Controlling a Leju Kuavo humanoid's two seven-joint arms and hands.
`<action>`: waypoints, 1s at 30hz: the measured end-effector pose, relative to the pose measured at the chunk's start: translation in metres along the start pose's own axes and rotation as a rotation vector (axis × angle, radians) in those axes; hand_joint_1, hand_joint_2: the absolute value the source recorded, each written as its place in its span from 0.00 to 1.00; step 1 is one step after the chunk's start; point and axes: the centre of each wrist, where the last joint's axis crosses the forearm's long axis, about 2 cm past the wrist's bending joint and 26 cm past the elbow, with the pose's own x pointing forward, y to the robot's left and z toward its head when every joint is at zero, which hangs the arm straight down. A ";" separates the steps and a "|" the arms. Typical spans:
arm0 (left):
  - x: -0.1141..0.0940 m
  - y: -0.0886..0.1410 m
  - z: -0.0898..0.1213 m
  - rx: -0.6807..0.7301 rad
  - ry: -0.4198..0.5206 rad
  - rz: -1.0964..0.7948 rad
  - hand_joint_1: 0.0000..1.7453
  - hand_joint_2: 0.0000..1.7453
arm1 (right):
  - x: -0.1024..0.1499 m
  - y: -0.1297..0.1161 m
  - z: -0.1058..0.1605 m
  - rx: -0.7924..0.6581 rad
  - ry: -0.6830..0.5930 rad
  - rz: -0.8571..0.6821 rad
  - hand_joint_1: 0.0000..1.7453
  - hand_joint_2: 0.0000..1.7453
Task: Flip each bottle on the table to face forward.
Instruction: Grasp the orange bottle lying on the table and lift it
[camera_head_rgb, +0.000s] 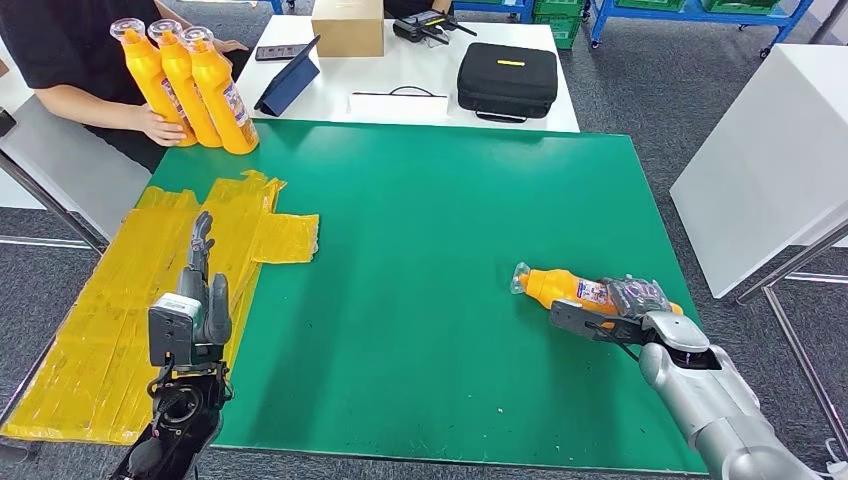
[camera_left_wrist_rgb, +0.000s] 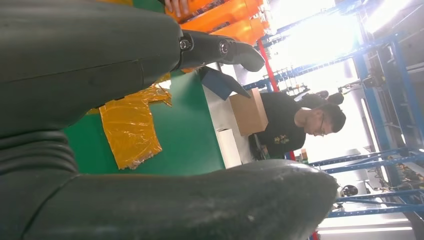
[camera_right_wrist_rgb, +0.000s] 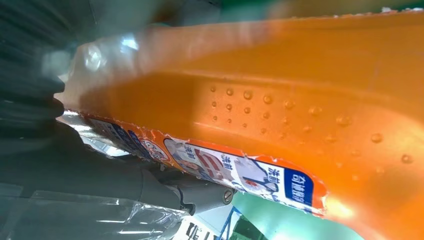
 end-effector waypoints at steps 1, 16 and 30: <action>0.000 0.000 0.000 0.000 0.000 0.000 0.00 0.00 | 0.000 0.000 0.000 0.001 0.000 -0.001 1.00 1.00; 0.008 -0.012 0.012 -0.046 0.111 0.139 0.00 1.00 | 0.009 0.006 0.006 0.013 -0.115 -0.161 1.00 1.00; 0.061 -0.092 0.021 -0.314 0.174 0.892 0.00 1.00 | 0.186 -0.065 0.084 -0.556 -0.726 -0.877 1.00 1.00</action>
